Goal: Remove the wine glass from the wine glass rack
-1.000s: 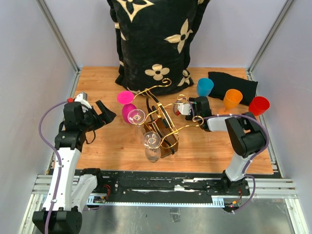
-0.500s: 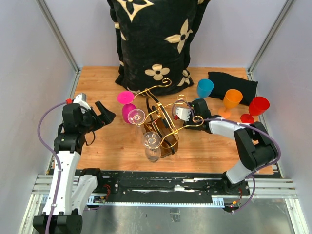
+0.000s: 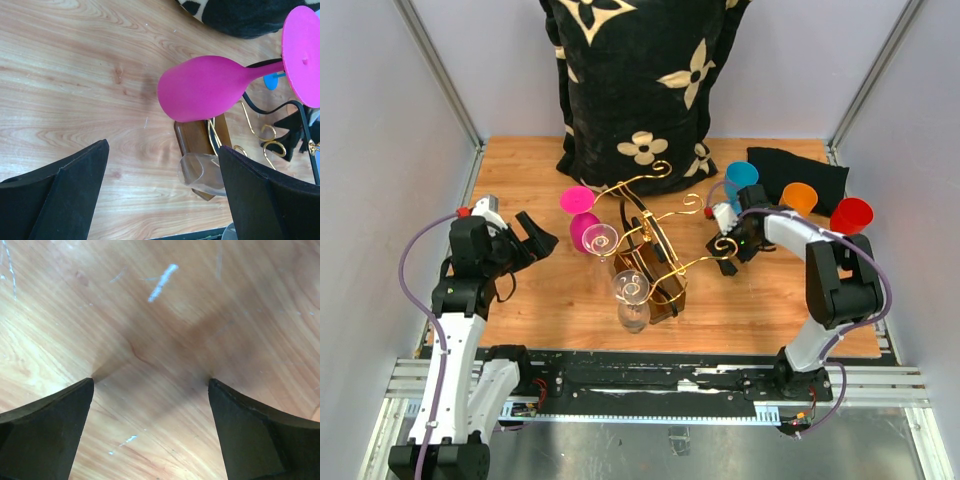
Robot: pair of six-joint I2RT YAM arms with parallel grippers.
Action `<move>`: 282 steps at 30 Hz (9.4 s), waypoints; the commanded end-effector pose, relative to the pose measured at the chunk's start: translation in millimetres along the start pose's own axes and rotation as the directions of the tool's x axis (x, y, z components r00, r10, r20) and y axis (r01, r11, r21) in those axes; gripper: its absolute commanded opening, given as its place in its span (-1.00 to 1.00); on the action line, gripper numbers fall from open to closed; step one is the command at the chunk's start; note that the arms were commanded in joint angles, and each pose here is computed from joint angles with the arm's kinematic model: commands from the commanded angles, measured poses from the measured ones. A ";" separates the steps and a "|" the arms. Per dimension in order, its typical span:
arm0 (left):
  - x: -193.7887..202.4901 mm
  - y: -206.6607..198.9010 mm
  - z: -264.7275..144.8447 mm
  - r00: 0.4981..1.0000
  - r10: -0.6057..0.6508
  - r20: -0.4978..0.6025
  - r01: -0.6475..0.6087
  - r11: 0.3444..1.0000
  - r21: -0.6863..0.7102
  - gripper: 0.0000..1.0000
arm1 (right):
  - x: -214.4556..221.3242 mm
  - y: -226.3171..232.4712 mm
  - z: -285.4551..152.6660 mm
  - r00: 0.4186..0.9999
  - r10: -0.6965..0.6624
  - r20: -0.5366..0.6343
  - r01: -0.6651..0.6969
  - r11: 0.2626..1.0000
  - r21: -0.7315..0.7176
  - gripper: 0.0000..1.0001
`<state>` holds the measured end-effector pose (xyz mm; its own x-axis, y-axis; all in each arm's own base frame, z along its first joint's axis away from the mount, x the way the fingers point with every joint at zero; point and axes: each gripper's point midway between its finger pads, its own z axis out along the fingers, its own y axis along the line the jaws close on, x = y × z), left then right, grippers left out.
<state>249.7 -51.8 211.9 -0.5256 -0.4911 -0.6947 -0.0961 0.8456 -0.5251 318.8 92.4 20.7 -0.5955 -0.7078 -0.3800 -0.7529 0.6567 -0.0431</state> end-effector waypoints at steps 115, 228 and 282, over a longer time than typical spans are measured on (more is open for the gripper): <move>-46.1 -123.3 36.1 0.986 -0.150 -0.077 0.168 0.856 0.490 -0.99 | -206.0 127.9 -260.2 0.770 0.366 0.522 -0.229 0.923 -0.310 -0.11; -37.0 204.1 213.8 0.690 0.564 -0.453 -0.651 0.211 -0.729 -0.99 | -181.0 147.9 -262.2 0.780 0.317 0.540 -0.072 0.902 -0.425 -0.01; -138.1 291.4 177.3 0.985 -0.028 -0.169 -0.144 0.393 -0.908 0.99 | -192.8 144.8 -218.8 0.827 0.355 0.435 -0.122 0.870 -0.478 0.03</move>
<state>455.2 225.2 55.3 -0.6920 -0.4450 -0.5685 -0.6918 0.6340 0.3458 261.1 268.8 274.5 -0.6703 -0.2694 -0.6915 -0.6986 0.5434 0.4655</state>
